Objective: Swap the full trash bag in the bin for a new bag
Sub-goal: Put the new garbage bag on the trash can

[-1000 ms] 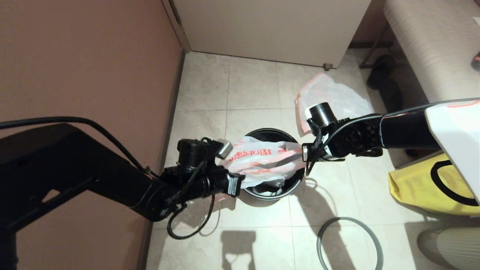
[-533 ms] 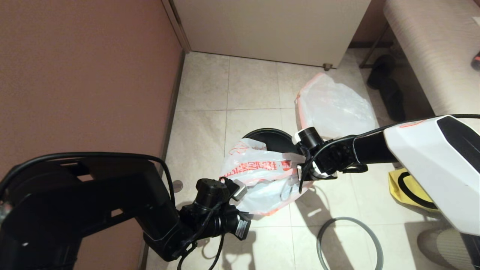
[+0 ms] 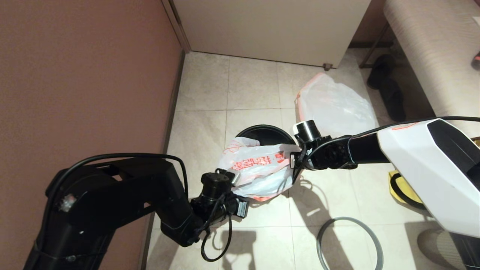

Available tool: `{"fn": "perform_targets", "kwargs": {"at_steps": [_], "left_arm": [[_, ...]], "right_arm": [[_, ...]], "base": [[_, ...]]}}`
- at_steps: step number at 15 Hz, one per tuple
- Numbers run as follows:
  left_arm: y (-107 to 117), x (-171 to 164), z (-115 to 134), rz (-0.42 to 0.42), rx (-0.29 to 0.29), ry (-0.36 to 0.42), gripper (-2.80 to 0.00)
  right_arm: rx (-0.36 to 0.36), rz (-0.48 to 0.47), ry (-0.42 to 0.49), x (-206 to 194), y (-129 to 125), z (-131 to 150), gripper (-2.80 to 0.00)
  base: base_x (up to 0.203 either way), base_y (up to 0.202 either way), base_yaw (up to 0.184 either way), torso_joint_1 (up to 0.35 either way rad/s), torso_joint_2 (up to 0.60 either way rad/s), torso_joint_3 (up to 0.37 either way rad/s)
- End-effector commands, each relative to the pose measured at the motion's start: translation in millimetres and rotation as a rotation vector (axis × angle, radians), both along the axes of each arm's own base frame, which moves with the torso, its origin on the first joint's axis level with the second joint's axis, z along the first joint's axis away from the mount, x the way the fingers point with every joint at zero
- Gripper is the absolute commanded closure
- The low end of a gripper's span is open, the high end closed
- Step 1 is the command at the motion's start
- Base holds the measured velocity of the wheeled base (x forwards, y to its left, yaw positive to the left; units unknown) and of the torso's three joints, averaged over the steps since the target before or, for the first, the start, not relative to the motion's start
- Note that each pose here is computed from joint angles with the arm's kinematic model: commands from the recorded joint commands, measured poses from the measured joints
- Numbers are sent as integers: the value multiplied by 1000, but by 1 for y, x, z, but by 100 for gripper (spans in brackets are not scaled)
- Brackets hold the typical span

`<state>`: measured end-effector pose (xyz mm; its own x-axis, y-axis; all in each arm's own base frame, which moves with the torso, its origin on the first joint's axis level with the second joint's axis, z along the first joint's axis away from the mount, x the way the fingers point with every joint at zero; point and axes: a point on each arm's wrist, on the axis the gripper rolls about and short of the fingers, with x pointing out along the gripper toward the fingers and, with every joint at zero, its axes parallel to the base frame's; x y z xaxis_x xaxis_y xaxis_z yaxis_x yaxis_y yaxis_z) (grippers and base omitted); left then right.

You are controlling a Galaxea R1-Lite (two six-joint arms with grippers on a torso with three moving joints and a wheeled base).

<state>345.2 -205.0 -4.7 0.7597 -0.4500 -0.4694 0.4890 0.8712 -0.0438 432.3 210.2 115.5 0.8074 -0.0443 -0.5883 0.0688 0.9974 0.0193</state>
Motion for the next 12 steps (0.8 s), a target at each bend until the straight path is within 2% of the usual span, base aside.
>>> {"fn": "perform_targets", "kwargs": {"at_steps": [1,4,6,9,12], "left_arm": [[-1,8,-3,37,-28,-25,0],[-1,18,-5,112,-20,-49,0],[-6,10,-15,89,5,-24,0],[-6,11,-12,93,-2,-31,0],[-6,12,-11,95,-9,-35,0]], "right_arm": [[20,-11,-41,-1,-4,15,0],[14,-13,-32,-1,-5,11,0],[0,-9,-6,-2,-3,0,0],[-3,-6,5,3,1,-15,0],[18,1,-60,16,6,-25,0]], "base": [[0,0,0,0,0,0],[0,0,0,0,0,0],[0,0,0,0,0,0],[0,0,0,0,0,0],[0,0,0,0,0,0]]}}
